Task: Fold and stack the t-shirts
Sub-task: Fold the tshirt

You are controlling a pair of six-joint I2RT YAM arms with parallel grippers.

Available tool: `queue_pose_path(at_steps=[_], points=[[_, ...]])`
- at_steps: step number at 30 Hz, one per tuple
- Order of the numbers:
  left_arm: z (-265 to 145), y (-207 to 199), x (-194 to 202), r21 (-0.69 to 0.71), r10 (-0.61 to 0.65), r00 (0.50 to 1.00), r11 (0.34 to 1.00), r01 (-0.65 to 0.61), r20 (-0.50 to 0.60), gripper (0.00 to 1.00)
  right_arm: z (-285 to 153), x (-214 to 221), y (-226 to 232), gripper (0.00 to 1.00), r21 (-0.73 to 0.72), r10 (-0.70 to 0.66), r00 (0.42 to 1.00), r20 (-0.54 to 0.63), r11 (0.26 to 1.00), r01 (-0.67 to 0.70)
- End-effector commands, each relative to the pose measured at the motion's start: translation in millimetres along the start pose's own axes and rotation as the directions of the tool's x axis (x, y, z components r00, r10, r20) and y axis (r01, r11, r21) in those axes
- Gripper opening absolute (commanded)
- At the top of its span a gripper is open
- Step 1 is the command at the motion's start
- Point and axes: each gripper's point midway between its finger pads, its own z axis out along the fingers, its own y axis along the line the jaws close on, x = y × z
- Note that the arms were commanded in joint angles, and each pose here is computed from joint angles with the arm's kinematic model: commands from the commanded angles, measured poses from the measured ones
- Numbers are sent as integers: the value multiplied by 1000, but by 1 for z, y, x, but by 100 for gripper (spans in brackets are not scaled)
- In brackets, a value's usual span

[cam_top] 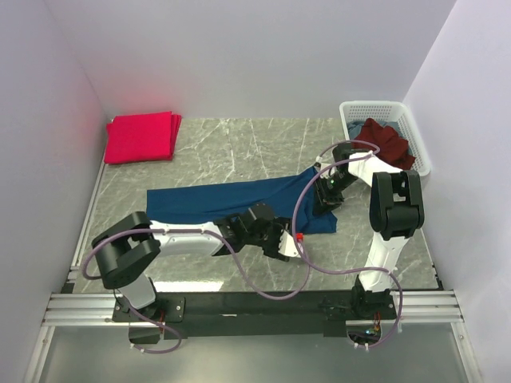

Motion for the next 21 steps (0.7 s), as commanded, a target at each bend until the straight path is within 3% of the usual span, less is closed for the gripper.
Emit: queue_pose_path(at_steps=[1, 2, 9, 18, 21], points=[[10, 16, -17, -46, 43, 998, 998, -41, 48, 71, 2, -1, -4, 42, 26, 3, 1000, 9, 1000, -3], [13, 17, -17, -51, 47, 998, 998, -45, 50, 70, 3, -1, -3, 41, 20, 1, 1000, 8, 1000, -1], [37, 7, -13, -34, 70, 996, 997, -69, 46, 59, 2, -3, 7, 14, -39, 9, 1000, 6, 999, -9], [53, 10, 13, -71, 119, 993, 990, -120, -23, 50, 0, 3, 11, 0, -54, 0, 1000, -3, 999, 0], [51, 10, 19, -82, 131, 991, 988, -132, -26, 48, -1, 3, 13, 0, -63, -4, 1000, -1, 998, 4]])
